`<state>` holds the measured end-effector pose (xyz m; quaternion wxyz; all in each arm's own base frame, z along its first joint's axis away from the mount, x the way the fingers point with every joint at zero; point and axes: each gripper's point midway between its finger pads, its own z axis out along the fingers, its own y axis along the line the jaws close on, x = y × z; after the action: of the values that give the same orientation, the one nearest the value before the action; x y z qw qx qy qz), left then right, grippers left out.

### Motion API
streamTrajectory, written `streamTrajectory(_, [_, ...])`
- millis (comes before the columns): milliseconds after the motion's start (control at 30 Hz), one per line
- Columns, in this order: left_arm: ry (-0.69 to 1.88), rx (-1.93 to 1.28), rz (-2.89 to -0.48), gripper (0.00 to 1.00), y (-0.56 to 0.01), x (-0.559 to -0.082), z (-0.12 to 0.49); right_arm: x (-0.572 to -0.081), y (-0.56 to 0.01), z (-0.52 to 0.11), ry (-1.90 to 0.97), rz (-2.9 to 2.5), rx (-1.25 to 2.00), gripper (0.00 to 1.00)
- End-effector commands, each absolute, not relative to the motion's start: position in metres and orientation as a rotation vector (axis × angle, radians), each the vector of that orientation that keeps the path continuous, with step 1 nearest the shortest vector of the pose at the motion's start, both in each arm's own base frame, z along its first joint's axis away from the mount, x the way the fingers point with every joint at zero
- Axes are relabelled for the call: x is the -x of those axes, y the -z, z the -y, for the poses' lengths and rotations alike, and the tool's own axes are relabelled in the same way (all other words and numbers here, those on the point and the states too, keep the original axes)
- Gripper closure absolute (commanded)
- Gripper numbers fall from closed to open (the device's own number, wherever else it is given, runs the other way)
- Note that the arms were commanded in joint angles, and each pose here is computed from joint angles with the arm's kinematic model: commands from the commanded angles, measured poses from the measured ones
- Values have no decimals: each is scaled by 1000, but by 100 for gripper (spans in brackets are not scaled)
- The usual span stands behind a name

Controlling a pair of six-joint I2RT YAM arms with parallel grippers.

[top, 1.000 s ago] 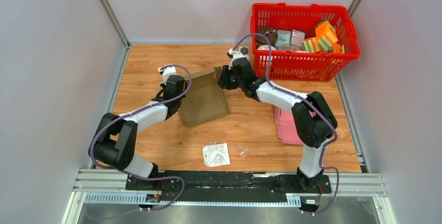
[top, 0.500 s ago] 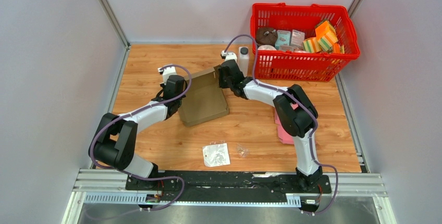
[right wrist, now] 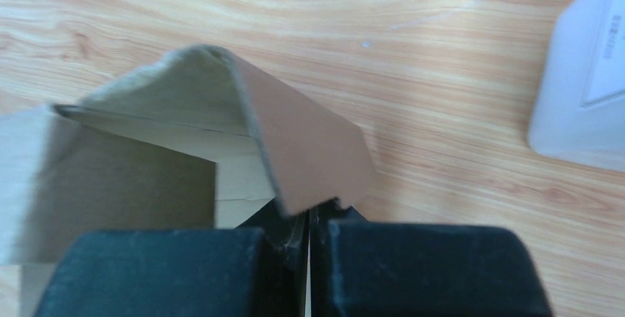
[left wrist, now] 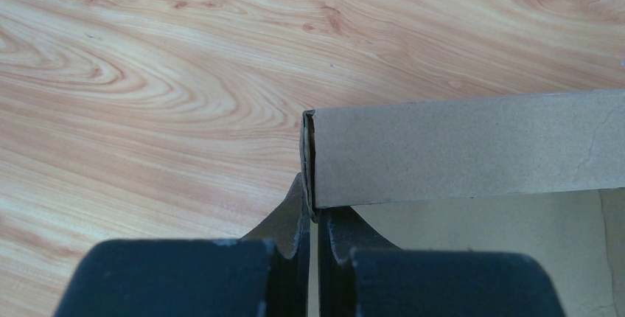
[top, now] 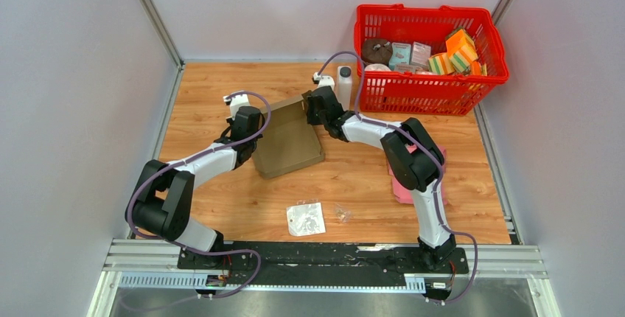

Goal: Fold the paper box

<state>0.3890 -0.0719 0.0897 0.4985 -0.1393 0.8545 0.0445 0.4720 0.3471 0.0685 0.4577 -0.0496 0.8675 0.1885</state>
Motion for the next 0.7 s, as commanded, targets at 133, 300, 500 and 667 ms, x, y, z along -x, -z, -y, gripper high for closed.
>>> streamTrajectory(133, [-95, 328, -2091, 100, -92, -386, 74, -472, -81, -377, -662, -2100, 78, 100])
streamTrajectory(300, [-93, 331, -2091, 100, -92, -384, 74, -469, -67, -374, -684, -2125, 37, 100])
streamTrajectory(500, [-86, 337, -2092, 100, -91, -383, 74, -456, -27, -372, -661, -2299, -15, 100])
streamTrajectory(667, [-106, 326, -2098, 100, -90, -382, 72, -451, -34, -362, -645, -2309, 28, 100])
